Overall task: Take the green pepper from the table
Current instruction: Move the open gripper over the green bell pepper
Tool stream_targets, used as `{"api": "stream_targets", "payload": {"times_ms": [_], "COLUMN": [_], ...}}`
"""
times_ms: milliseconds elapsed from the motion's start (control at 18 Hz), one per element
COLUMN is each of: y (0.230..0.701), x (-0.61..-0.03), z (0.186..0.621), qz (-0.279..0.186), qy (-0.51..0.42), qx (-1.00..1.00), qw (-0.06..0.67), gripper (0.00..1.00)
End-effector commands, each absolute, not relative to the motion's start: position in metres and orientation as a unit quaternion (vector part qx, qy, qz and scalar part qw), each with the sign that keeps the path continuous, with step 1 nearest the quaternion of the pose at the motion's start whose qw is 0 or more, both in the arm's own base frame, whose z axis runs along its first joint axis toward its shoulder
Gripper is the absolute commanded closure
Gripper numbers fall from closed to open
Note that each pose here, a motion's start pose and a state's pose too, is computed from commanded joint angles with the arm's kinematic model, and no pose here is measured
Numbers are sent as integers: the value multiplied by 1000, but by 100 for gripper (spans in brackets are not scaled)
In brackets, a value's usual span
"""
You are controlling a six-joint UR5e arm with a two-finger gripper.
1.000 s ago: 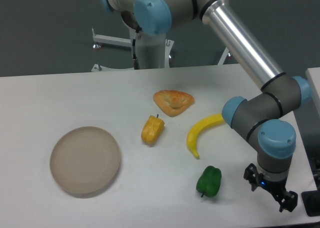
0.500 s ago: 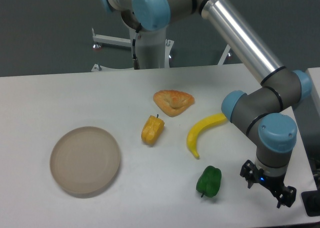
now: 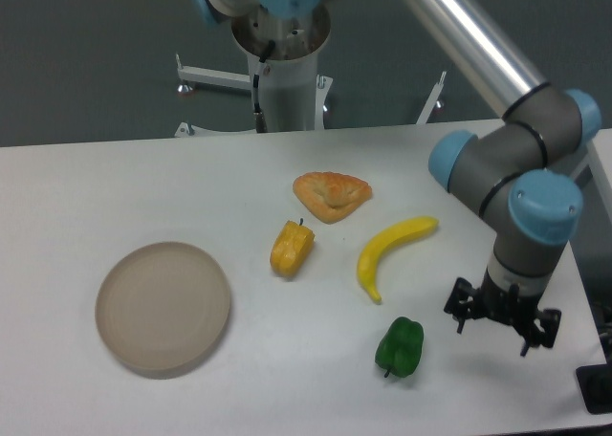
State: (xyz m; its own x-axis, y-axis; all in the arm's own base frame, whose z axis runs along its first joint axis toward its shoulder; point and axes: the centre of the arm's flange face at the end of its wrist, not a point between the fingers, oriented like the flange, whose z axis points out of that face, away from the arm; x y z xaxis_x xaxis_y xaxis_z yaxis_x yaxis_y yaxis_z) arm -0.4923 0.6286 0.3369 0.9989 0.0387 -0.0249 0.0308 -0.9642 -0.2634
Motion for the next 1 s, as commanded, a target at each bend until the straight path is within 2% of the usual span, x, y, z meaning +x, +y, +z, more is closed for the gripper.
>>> {"api": "stream_targets", "payload": {"times_ms": [167,500,1000], "y": [633,645,658], "x": [-484,-454,-431], "z": [329,303,285], "qz": [-4,-37,-32], "qy": [-43,-25,-11], "qx": [-990,-990,-990], "qw": [138,130,136], "gripper": [0,0,0]}}
